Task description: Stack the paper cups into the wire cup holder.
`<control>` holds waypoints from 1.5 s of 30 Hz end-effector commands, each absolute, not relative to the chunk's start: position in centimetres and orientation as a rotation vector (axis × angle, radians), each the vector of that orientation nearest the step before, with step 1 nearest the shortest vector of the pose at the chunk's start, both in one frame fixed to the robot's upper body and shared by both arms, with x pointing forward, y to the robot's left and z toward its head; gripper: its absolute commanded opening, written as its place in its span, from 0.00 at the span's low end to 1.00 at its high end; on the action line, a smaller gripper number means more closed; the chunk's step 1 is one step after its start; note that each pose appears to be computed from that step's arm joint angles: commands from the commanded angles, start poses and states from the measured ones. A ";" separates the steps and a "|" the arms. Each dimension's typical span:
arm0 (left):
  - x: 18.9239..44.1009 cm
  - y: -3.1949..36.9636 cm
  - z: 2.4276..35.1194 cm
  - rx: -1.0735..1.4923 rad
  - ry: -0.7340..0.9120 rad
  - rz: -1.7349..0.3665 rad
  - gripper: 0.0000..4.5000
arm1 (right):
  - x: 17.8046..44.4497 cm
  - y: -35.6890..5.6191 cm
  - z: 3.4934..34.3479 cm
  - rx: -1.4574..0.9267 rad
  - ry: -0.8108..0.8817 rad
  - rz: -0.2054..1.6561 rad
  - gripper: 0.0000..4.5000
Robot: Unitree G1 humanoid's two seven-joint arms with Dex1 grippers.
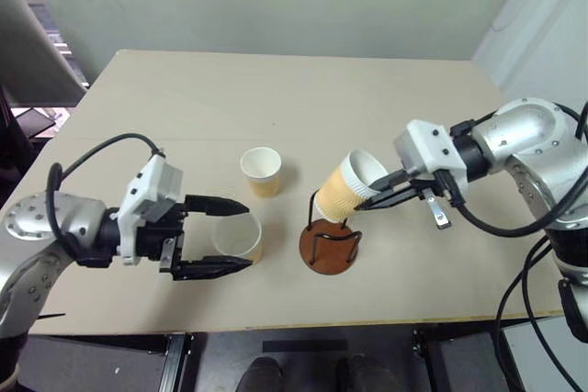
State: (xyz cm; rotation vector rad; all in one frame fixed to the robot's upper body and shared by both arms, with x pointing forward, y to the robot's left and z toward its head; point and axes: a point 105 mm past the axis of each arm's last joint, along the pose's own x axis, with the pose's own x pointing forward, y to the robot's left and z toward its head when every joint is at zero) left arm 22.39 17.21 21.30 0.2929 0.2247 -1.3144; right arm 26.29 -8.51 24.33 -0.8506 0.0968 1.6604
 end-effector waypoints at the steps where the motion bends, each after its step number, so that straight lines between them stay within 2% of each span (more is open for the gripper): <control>1: 22.0 16.9 22.2 0.326 0.186 -1.316 1.00 | 26.3 -8.7 24.3 -0.900 0.100 1.657 0.14; 7: 22.1 17.2 22.3 0.342 0.188 -1.308 1.00 | 26.2 -8.8 24.0 -0.913 0.116 1.657 0.62; 11: 24.1 18.9 22.6 0.432 0.199 -1.203 1.00 | 26.8 -9.7 24.6 -0.863 0.119 1.579 0.95; 12: 24.6 19.3 22.7 0.451 0.203 -1.177 1.00 | 27.0 -10.3 25.0 -0.830 0.115 1.548 1.00; 16: 26.6 21.0 22.6 0.525 0.236 -1.101 1.00 | 26.1 -13.1 27.9 -0.552 0.027 1.498 1.00; 19: 27.0 21.1 21.8 0.563 0.282 -1.134 1.00 | 24.1 -15.1 29.3 -0.460 -0.046 1.482 1.00; 22: 27.1 21.0 21.5 0.571 0.301 -1.163 1.00 | 23.3 -15.3 30.0 -0.417 -0.073 1.458 1.00; 29: 29.5 20.2 19.5 0.659 0.359 -1.166 1.00 | 21.6 -14.7 29.8 -0.407 -0.097 1.413 1.00; 32: 30.0 20.2 18.9 0.687 0.381 -1.179 0.87 | 21.4 -14.8 29.5 -0.413 -0.088 1.384 1.00; 42: 30.0 20.0 18.7 0.688 0.392 -1.225 0.05 | 21.3 -15.1 29.0 -0.426 -0.077 1.337 1.00; 43: 30.0 20.0 18.8 0.688 0.392 -1.227 0.01 | 21.3 -15.1 29.0 -0.427 -0.076 1.334 1.00; 45: 30.0 20.0 18.8 0.686 0.391 -1.231 0.01 | 21.4 -15.2 28.9 -0.430 -0.074 1.329 1.00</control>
